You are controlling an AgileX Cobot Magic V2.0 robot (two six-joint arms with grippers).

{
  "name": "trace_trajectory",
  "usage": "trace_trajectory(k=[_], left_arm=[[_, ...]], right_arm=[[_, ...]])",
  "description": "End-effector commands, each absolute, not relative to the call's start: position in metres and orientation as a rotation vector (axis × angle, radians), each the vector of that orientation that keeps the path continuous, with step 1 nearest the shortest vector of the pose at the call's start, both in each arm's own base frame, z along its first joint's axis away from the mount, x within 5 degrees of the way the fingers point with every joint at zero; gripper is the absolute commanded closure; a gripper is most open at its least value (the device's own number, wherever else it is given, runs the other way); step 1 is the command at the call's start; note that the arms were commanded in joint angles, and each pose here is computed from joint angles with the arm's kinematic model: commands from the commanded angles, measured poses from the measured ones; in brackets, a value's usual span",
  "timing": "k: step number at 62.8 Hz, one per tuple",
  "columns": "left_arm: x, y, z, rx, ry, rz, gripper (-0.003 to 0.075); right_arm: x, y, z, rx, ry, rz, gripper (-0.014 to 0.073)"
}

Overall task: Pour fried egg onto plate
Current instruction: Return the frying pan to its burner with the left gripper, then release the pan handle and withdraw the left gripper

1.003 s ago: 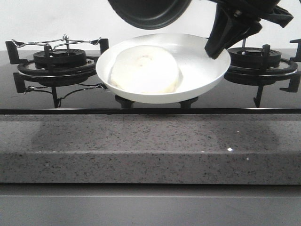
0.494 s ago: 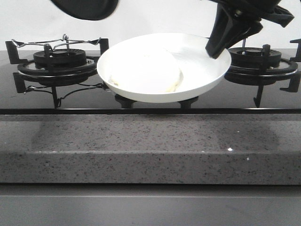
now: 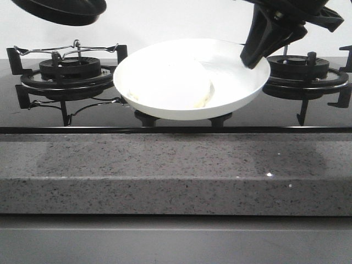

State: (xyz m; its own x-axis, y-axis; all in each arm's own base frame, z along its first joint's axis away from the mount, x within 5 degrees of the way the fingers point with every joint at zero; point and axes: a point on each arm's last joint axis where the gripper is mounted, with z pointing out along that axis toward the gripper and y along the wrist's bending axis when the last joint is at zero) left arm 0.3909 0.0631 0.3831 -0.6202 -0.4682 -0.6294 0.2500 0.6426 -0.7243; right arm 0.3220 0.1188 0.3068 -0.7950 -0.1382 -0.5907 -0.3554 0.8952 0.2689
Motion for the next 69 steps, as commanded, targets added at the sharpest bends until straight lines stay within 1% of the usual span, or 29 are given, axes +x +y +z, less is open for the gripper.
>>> trace_trajectory(k=[1, 10, 16, 29, 32, 38, 39, 46, 49, 57, 64, 69], left_arm=[[0.39, 0.064, 0.404, -0.203, 1.856, -1.174, 0.0741], [0.411, 0.072, 0.372, -0.279, 1.884, -1.24, 0.0741], [0.42, 0.075, 0.357, -0.31, 1.897, -1.27, 0.0741], [0.427, 0.077, 0.337, -0.318, 1.958, -1.273, 0.0738], [0.427, 0.078, 0.335, -0.317, 1.969, -1.266, 0.0724], [0.426, 0.077, 0.332, -0.296, 2.004, -1.247, 0.0566], [0.426, 0.077, 0.332, -0.294, 2.009, -1.242, 0.0531], [0.425, 0.078, 0.328, -0.278, 2.053, -1.196, 0.0365], [0.424, 0.079, 0.326, -0.268, 2.076, -1.173, 0.0308], [0.422, 0.084, 0.327, -0.23, 2.117, -1.118, 0.0218], [0.416, 0.091, 0.341, -0.169, 2.122, -1.12, 0.0183], [0.412, 0.097, 0.352, -0.151, 2.123, -1.124, 0.0181]], right_arm=[[0.319, 0.118, 0.333, -0.322, 2.36, 0.523, 0.0712], [0.319, 0.118, 0.333, -0.322, 2.36, 0.523, 0.0712], [0.319, 0.118, 0.333, -0.323, 2.361, 0.523, 0.0712], [0.319, 0.118, 0.333, -0.322, 2.36, 0.523, 0.0712], [0.319, 0.118, 0.333, -0.322, 2.36, 0.523, 0.0712], [0.319, 0.118, 0.333, -0.322, 2.36, 0.523, 0.0712], [0.319, 0.118, 0.333, -0.322, 2.36, 0.523, 0.0712], [0.319, 0.118, 0.333, -0.322, 2.36, 0.523, 0.0712], [0.319, 0.118, 0.333, -0.322, 2.36, 0.523, 0.0712], [0.319, 0.118, 0.333, -0.322, 2.36, 0.523, 0.0712], [0.319, 0.118, 0.333, -0.322, 2.36, 0.523, 0.0712], [0.319, 0.118, 0.333, -0.322, 2.36, 0.523, 0.0712]])
